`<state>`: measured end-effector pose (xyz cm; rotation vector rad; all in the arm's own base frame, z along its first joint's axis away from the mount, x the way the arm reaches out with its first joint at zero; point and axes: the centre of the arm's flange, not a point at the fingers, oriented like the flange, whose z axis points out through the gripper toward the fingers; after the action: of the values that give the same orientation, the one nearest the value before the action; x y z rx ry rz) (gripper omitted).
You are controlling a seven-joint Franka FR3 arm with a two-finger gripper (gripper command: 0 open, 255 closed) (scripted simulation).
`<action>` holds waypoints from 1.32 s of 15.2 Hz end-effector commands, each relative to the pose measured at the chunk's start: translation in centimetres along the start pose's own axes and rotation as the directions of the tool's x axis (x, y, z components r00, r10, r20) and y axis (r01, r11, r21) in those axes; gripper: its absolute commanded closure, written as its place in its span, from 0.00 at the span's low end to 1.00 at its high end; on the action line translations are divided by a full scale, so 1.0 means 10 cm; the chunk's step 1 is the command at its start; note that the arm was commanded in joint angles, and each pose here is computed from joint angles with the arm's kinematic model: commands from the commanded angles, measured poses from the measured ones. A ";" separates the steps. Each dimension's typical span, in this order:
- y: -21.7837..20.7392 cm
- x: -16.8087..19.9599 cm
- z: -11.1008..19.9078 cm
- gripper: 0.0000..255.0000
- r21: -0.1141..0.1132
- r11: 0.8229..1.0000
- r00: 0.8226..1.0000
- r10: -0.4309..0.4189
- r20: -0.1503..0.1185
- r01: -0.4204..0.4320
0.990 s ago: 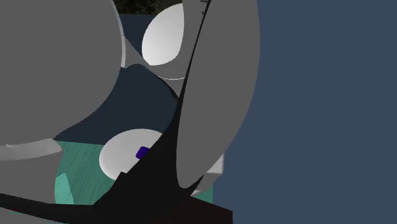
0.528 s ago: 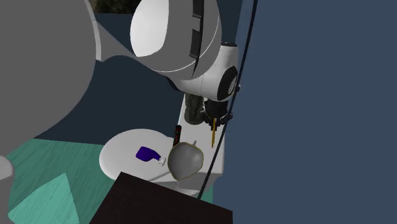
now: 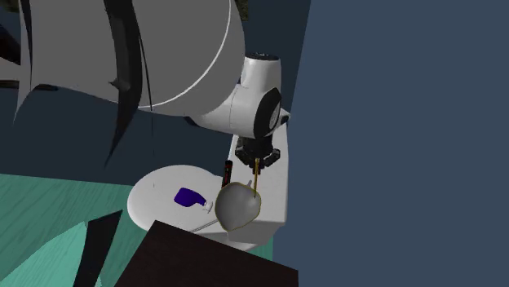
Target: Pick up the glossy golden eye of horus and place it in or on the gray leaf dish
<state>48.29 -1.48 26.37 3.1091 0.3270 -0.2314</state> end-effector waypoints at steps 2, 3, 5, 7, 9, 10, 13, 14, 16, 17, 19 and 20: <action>-0.30 -0.28 -0.02 1.00 0.000 1.000 1.000 0.001 -0.001 -0.001; -0.39 -0.37 -0.02 1.00 0.000 1.000 1.000 0.001 -0.001 -0.001; -0.59 -0.55 -0.03 1.00 0.000 1.000 1.000 0.001 -0.001 -0.001; -0.59 -0.53 0.08 1.00 0.000 1.000 1.000 0.001 -0.001 -0.001; -0.59 -0.52 0.18 1.00 0.000 1.000 1.000 0.001 -0.001 -0.001; -0.59 -0.51 0.23 1.00 0.000 1.000 1.000 0.001 -0.001 -0.001; -0.59 -0.49 0.39 1.00 0.000 1.000 1.000 0.001 -0.001 -0.001; -0.59 -0.48 0.44 1.00 0.000 1.000 1.000 0.001 -0.001 -0.001; -0.59 -0.46 0.55 1.00 0.000 1.000 1.000 0.001 -0.001 -0.001; -0.59 -0.46 0.60 1.00 0.000 1.000 1.000 0.001 -0.001 -0.001; -0.59 -0.44 0.70 1.00 0.000 1.000 1.000 0.001 -0.001 -0.001; -0.58 -0.43 0.76 1.00 0.000 1.000 1.000 0.001 -0.001 -0.001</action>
<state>41.66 3.19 20.07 3.1089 0.3256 -0.2313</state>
